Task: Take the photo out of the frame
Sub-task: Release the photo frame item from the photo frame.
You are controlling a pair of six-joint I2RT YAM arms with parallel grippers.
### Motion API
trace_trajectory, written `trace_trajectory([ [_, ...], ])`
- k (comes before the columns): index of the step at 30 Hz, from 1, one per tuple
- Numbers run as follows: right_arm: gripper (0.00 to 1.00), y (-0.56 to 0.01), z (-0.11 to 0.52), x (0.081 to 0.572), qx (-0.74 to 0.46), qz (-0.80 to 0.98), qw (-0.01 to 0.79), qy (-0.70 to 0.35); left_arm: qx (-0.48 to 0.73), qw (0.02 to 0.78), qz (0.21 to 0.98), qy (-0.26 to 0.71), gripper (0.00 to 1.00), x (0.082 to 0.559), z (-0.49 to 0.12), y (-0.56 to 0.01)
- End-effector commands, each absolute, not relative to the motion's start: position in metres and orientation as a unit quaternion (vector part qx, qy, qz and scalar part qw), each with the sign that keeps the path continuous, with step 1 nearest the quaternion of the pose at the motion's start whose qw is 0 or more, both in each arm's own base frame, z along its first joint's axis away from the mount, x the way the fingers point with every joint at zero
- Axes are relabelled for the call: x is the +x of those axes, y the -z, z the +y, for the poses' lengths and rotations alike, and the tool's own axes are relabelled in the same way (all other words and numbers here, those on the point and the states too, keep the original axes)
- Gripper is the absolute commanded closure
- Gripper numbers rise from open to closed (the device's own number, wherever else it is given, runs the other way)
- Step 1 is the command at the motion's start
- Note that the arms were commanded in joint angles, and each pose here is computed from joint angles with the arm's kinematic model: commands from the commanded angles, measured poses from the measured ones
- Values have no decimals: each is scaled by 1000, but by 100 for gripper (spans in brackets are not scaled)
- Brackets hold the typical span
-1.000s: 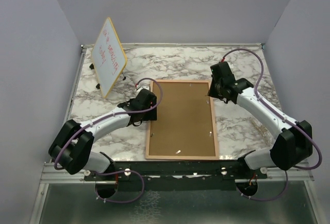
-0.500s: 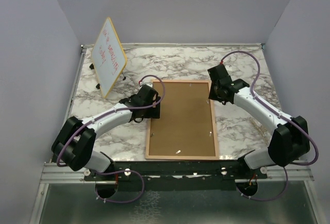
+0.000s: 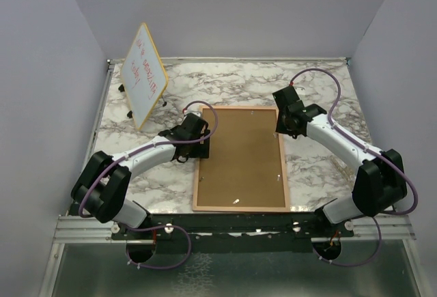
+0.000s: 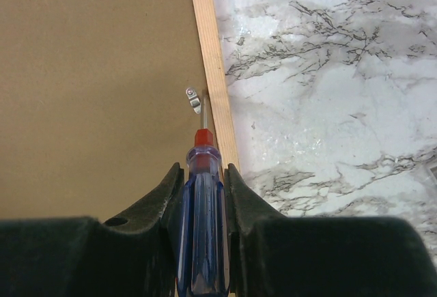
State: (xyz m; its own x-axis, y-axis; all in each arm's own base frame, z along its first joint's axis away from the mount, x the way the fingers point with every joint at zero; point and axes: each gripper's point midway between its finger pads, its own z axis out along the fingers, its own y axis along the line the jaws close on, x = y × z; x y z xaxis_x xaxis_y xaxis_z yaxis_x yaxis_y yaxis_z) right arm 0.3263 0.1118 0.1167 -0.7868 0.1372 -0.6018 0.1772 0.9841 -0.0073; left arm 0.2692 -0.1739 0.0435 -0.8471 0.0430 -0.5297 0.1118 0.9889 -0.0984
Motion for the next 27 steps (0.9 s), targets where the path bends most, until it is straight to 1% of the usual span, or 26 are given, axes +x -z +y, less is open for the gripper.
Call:
trace_trajectory([
  [1, 99, -107, 109, 324, 78, 949, 302, 44, 45, 272, 959, 62, 14, 266, -172, -42],
  [8, 99, -116, 116, 321, 73, 950, 303, 18, 50, 254, 964, 59, 20, 264, -173, -32],
  [11, 99, -118, 116, 319, 73, 950, 303, 15, 50, 255, 964, 58, 21, 265, -173, -33],
  [15, 99, -120, 115, 316, 78, 949, 304, 12, 54, 256, 963, 60, 27, 265, -174, -34],
  [27, 99, -121, 119, 312, 70, 952, 299, -2, 50, 257, 963, 61, 28, 264, -174, -31],
])
